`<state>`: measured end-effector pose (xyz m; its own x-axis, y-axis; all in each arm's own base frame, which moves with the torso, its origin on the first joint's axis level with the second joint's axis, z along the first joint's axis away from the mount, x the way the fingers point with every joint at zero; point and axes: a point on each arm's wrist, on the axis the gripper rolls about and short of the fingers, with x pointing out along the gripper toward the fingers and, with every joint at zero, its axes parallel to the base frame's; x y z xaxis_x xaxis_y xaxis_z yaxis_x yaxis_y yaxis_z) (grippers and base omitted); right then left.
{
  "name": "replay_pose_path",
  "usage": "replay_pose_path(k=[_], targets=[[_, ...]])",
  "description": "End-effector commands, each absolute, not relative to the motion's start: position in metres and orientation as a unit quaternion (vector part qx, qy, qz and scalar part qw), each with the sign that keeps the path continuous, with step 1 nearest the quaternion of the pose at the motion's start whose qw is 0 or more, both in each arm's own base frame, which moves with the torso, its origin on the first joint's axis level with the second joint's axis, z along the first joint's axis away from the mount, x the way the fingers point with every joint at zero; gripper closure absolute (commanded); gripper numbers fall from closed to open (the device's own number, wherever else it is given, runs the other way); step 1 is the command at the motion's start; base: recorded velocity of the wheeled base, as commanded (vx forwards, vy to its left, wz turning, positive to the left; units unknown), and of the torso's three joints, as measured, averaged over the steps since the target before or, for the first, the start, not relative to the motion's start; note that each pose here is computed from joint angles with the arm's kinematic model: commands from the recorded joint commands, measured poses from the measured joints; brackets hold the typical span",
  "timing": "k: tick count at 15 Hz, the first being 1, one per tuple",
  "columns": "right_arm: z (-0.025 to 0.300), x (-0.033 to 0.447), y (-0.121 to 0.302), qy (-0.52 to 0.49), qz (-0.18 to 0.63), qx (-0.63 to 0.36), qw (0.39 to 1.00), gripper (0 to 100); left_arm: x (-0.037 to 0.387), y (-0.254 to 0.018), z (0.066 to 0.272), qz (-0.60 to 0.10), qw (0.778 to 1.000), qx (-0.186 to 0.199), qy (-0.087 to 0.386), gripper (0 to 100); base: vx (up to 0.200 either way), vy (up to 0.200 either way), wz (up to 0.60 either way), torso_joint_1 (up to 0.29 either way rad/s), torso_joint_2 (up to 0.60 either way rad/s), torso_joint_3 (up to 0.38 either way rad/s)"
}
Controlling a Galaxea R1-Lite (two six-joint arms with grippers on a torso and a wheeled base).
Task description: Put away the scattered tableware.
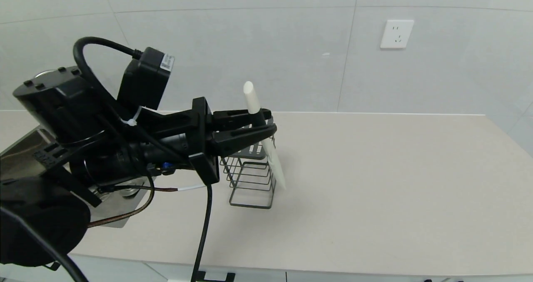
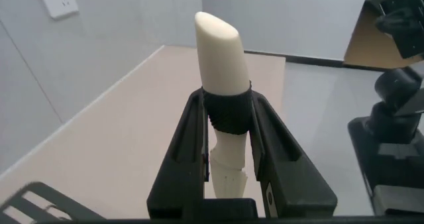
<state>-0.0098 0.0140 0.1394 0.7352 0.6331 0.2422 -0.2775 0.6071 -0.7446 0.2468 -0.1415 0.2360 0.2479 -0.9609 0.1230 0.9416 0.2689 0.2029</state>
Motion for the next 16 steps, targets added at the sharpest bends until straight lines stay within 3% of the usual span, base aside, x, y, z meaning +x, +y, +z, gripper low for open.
replay_pose_path(k=[1, 4, 7, 9, 11, 16], targets=[[0.115, -0.033, 0.014, -0.272, 0.249, -0.361, 0.856, 100, 0.249, -0.133, 0.244, -0.588, 0.796, 0.059, -0.132, 100, 0.0, 0.0, 0.0, 0.0, 0.0, 0.0], [0.103, -0.03, 0.011, -0.195, 0.204, -0.289, 0.915, 100, 0.254, -0.122, 0.247, -0.567, 0.807, 0.085, -0.141, 100, 0.0, 0.0, 0.0, 0.0, 0.0, 0.0], [0.084, -0.023, 0.002, -0.046, 0.049, -0.078, 0.995, 100, 0.25, -0.119, 0.261, -0.565, 0.808, 0.094, -0.141, 100, 0.0, 0.0, 0.0, 0.0, 0.0, 0.0], [0.074, -0.023, 0.001, 0.011, 0.013, 0.005, 1.0, 100, 0.25, -0.117, 0.273, -0.561, 0.808, 0.105, -0.147, 100, 0.0, 0.0, 0.0, 0.0, 0.0, 0.0], [0.076, -0.023, 0.0, -0.001, 0.006, 0.006, 1.0, 100, 0.256, -0.117, 0.286, -0.554, 0.805, 0.139, -0.162, 100, 0.0, 0.0, 0.0, 0.0, 0.0, 0.0], [0.076, -0.023, 0.0, -0.001, 0.006, 0.006, 1.0, 100, 0.277, -0.119, 0.3, -0.549, 0.795, 0.167, -0.197, 100, 0.0, 0.0, 0.0, 0.0, 0.0, 0.0]])
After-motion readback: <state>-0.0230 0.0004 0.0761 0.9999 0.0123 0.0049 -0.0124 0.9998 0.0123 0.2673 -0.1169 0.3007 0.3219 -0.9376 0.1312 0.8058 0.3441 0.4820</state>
